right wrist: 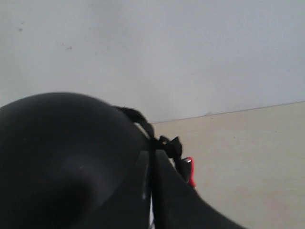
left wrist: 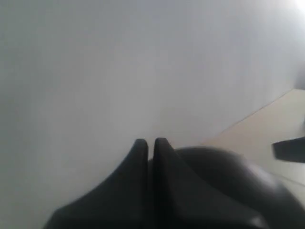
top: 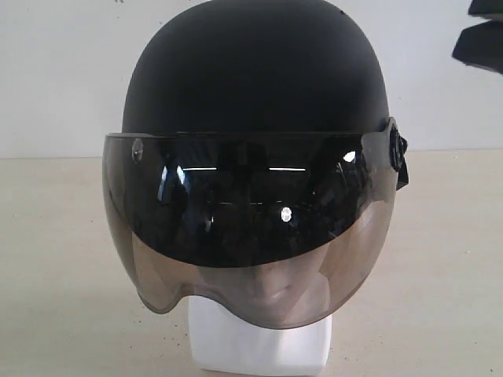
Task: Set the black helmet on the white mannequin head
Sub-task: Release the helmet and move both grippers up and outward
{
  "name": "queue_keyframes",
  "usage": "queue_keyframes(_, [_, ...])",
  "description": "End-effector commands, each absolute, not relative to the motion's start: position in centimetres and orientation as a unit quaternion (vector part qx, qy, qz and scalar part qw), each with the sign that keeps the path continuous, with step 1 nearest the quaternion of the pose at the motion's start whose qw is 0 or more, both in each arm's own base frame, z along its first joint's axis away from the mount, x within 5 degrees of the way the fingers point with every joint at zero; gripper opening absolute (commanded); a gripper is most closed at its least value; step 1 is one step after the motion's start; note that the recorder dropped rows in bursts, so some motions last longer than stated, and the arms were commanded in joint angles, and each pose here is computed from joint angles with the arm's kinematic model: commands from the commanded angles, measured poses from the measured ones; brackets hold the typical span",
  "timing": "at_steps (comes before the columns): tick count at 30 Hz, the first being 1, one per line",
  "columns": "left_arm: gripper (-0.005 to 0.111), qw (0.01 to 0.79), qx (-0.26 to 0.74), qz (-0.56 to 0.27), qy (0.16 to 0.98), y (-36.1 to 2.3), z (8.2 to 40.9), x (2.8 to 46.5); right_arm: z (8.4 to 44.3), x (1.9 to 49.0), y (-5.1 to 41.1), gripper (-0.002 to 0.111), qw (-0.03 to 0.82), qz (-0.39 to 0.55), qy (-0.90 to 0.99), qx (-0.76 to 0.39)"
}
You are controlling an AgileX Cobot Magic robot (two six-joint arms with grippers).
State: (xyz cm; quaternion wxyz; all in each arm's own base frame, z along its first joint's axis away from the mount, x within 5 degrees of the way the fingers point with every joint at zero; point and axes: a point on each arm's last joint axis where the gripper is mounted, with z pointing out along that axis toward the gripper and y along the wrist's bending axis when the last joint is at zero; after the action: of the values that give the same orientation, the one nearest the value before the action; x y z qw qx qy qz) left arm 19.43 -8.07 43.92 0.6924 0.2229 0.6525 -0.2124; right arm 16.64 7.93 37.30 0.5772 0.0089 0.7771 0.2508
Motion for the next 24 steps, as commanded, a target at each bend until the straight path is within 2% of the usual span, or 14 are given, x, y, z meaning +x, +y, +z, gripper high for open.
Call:
queue_keyframes(1, [0.004, 0.656, 0.178, -0.198, 0.706, -6.5, 40.2, 21.1, 37.5, 16.0, 8.9, 0.000, 0.571, 0.261, 0.778, -0.031])
queue_keyframes(10, [0.004, 0.586, 0.198, -0.238, 0.749, -7.0, 36.6, 23.6, 36.4, 17.5, 9.1, 0.000, 0.556, 0.240, 0.795, -0.023])
queue_keyframes(24, [0.004, 0.554, 0.252, -0.306, 0.732, -8.3, 36.9, 21.9, 36.3, 18.1, 9.5, 0.000, 0.552, 0.267, 0.790, -0.003])
